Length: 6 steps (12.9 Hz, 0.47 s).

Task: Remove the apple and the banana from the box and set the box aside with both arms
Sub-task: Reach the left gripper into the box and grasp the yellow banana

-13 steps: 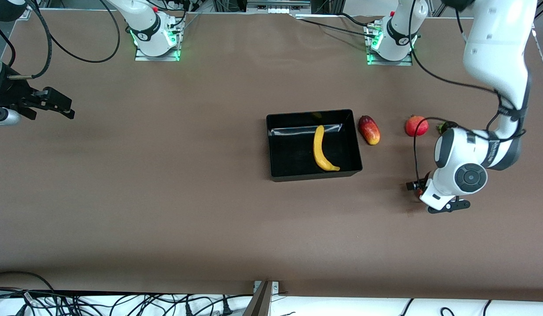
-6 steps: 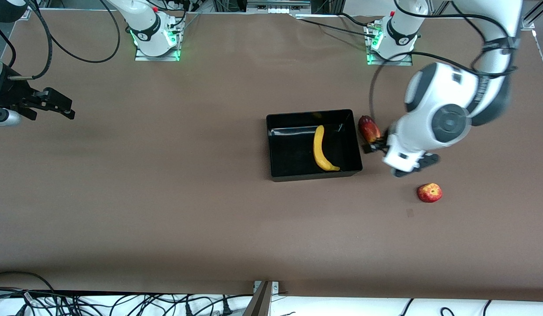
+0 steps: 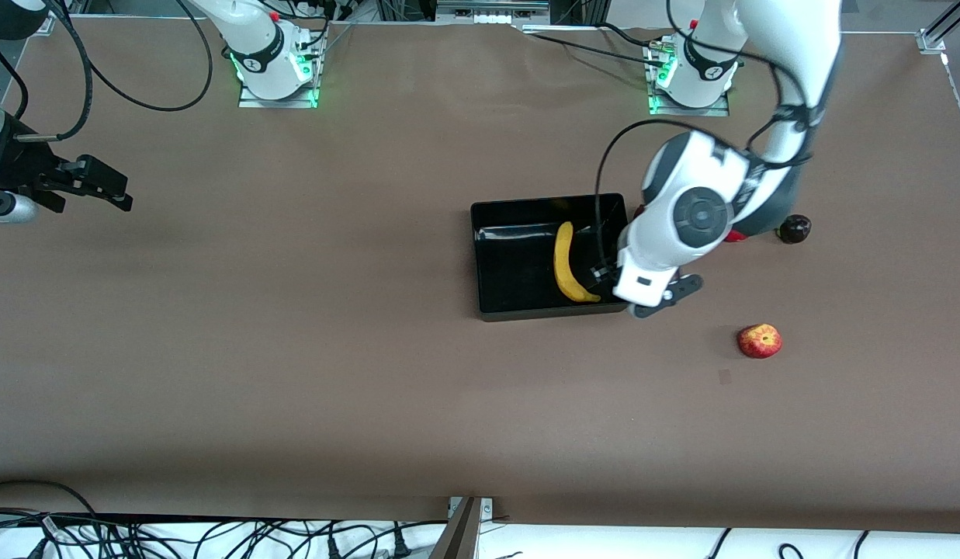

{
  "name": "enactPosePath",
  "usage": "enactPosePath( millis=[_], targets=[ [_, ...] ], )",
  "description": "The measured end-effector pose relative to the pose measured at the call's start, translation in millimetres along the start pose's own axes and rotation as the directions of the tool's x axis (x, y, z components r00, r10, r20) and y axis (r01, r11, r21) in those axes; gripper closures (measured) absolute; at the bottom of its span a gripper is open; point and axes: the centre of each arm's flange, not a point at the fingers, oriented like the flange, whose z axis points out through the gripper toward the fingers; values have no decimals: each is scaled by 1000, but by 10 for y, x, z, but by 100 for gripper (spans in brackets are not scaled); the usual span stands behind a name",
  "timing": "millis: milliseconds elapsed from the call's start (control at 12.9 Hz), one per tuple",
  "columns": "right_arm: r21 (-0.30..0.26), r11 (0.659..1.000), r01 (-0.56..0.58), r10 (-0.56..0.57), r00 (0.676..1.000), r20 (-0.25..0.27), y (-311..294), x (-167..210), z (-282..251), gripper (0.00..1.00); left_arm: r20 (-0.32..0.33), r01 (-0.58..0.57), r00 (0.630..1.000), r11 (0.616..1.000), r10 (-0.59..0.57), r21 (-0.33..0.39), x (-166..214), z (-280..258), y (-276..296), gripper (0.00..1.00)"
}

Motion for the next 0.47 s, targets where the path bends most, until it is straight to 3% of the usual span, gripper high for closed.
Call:
enactPosePath(
  millis=[465],
  targets=[
    [0,1000,0,0,1000,0,0,0,1,0,-83,20,996,1000,-19,20,-287,853,83,0]
  ],
)
